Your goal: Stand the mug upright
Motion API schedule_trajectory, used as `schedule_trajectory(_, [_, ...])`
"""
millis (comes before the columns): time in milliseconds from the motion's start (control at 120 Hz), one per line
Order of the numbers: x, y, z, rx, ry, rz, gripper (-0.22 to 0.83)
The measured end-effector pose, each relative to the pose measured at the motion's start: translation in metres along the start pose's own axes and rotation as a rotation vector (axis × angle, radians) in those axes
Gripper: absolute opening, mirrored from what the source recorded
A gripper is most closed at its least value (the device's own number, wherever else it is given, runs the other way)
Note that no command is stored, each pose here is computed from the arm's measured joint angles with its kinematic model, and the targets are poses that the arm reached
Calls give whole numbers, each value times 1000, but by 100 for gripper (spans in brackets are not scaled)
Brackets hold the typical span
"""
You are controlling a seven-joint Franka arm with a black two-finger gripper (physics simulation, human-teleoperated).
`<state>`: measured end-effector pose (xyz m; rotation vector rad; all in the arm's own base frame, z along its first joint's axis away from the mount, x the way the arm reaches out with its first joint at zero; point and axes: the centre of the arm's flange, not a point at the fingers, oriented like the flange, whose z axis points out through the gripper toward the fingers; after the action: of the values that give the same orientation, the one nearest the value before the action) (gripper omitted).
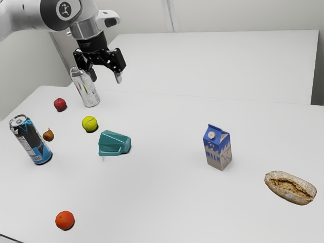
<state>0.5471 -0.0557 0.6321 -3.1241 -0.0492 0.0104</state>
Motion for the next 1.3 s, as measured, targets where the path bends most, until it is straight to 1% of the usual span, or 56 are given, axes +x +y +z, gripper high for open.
schedule_trajectory(200, [3,-6,1,-3,-2,-12,59])
schedule_trajectory(400, [22,-12,15,-11,-23,-19,59])
schedule_trajectory(483, [30,-31,25,-17,-40,-44,59])
schedule_trajectory(617, [38,-75,40,-54,-67,-103,59])
schedule_trajectory(708, [42,-93,50,-90,-82,-116,59])
schedule_trajectory(908, [48,-120,75,-163,-116,-115,59])
schedule_trajectory(1100, [51,-139,98,-196,-135,-98,59])
schedule_trajectory(1300, [50,-161,142,-243,-150,-87,59])
